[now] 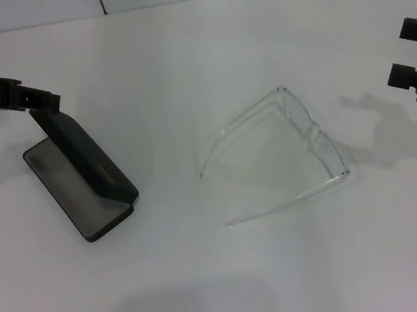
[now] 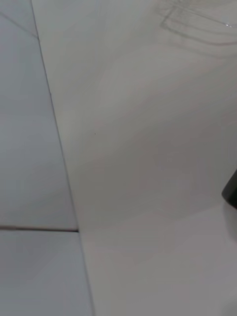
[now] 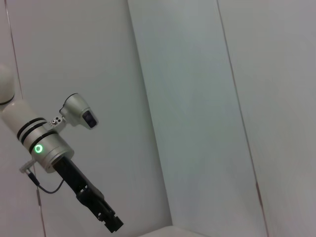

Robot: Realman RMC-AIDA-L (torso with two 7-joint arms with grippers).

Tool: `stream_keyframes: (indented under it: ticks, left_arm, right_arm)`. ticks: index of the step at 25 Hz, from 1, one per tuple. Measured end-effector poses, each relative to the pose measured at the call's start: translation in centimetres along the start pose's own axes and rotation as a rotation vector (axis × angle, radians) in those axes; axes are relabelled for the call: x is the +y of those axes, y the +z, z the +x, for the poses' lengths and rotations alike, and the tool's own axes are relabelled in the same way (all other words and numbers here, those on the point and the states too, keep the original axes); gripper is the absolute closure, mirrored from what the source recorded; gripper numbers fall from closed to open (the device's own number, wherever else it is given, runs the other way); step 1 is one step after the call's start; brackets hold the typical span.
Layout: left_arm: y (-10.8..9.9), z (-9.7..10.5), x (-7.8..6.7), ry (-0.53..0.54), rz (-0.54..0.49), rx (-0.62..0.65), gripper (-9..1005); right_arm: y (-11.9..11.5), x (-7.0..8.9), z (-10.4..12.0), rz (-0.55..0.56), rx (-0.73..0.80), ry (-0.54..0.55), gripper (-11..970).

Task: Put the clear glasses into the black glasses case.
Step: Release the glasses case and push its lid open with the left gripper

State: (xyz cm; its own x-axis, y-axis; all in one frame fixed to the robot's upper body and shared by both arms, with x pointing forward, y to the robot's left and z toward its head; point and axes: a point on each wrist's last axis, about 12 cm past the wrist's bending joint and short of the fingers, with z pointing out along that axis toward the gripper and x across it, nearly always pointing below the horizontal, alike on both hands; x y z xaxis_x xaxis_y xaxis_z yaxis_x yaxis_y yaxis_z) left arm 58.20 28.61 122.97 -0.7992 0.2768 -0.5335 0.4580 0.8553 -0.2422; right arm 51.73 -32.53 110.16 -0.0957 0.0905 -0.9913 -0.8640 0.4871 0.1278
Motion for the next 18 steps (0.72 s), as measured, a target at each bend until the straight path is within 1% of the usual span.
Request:
stream_keyframes:
  ticks: [4,10,14,17,18]
  left_arm:
    - [0.18,-0.19,-0.03,-0.028,0.006,0.01,453]
    - [0.37,-0.12,0.0,-0.015,0.006,0.019,452]
    - [0.41,-0.38,0.3,-0.067,0.006,0.03,452]
    - [0.85,-0.43,0.34,-0.12,0.021,0.058,454]
    - [0.85,-0.43,0.34,-0.12,0.021,0.058,456]
  right_arm:
    - [0.16,-0.05,-0.01,0.0,0.001,-0.017,78]
    - [0.23,-0.17,-0.09,0.005,-0.002,-0.035,79]
    - [0.3,-0.27,-0.14,0.009,0.0,-0.043,79]
    - [0.46,-0.24,-0.09,0.009,-0.001,-0.059,80]
    - [0.5,-0.22,-0.07,0.009,-0.002,-0.065,80]
